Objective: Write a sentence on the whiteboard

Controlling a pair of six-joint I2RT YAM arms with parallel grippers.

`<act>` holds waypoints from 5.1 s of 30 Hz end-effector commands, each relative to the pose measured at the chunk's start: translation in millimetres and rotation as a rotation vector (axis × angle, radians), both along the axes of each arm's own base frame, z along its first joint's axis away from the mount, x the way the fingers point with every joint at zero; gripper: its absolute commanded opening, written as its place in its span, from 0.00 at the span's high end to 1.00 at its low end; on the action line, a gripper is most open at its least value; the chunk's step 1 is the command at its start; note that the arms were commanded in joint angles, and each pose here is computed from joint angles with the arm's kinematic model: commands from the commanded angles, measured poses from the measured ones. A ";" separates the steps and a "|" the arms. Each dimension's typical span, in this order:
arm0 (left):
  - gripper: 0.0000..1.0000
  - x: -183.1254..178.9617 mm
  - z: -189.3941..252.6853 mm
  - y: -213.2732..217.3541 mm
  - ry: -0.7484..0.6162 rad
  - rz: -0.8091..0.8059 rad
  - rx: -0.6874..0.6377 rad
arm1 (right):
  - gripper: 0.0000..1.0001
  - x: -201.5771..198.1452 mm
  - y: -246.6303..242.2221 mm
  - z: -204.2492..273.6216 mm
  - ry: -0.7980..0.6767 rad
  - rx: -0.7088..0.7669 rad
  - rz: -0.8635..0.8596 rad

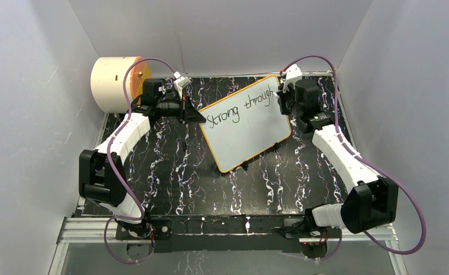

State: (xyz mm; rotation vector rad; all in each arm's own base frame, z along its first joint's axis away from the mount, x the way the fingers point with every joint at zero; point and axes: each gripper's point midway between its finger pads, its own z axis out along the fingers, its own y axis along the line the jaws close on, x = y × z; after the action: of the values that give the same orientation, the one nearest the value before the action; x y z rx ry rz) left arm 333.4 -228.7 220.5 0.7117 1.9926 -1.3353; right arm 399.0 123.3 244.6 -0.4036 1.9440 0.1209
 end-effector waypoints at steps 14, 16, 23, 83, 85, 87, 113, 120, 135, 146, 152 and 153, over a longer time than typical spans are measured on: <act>1.00 -8.7 4.6 -0.4 -0.015 -0.024 -0.004 | 1.00 -15.9 -10.1 12.7 -0.018 0.027 -0.037; 1.00 -8.3 4.3 -0.3 -0.016 -0.022 -0.002 | 1.00 -22.3 -7.8 19.8 -0.032 0.041 -0.018; 1.00 -6.8 2.6 0.3 -0.016 -0.013 0.004 | 1.00 -46.9 6.3 23.2 -0.031 0.093 0.055; 1.00 -7.6 5.1 1.4 -0.008 0.033 0.001 | 1.00 -170.4 156.9 -67.3 0.072 -0.020 0.248; 1.00 -7.9 5.3 1.1 -0.007 0.032 0.001 | 1.00 -169.3 157.6 -66.2 0.066 -0.016 0.245; 1.00 -8.1 5.1 0.9 -0.006 0.030 0.000 | 1.00 -168.0 159.9 -62.9 0.052 -0.005 0.249; 1.00 -8.3 5.9 0.7 -0.009 0.028 -0.003 | 1.00 -151.6 163.5 -60.6 0.014 -0.056 0.196; 1.00 -8.3 6.4 0.8 -0.010 0.029 -0.002 | 1.00 -148.6 152.7 -56.9 -0.002 -0.071 0.155; 1.00 -6.5 4.8 1.0 -0.009 0.034 0.002 | 1.00 -155.6 157.0 -36.1 -0.043 -0.005 0.221; 1.00 -6.7 6.2 1.3 -0.015 0.036 0.002 | 1.00 -149.2 164.4 -39.0 -0.034 -0.047 0.232; 1.00 -6.7 7.1 1.3 -0.017 0.036 0.002 | 1.00 -146.0 166.8 -43.1 -0.025 -0.047 0.235; 1.00 -6.9 7.3 1.4 -0.018 0.036 0.002 | 1.00 -145.4 165.9 -44.0 -0.022 -0.051 0.233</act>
State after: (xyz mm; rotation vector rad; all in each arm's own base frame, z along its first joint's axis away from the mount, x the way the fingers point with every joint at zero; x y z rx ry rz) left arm 334.8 -228.7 220.0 0.6739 1.9953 -1.3094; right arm 242.9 277.8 172.2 -0.7197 1.9333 0.1691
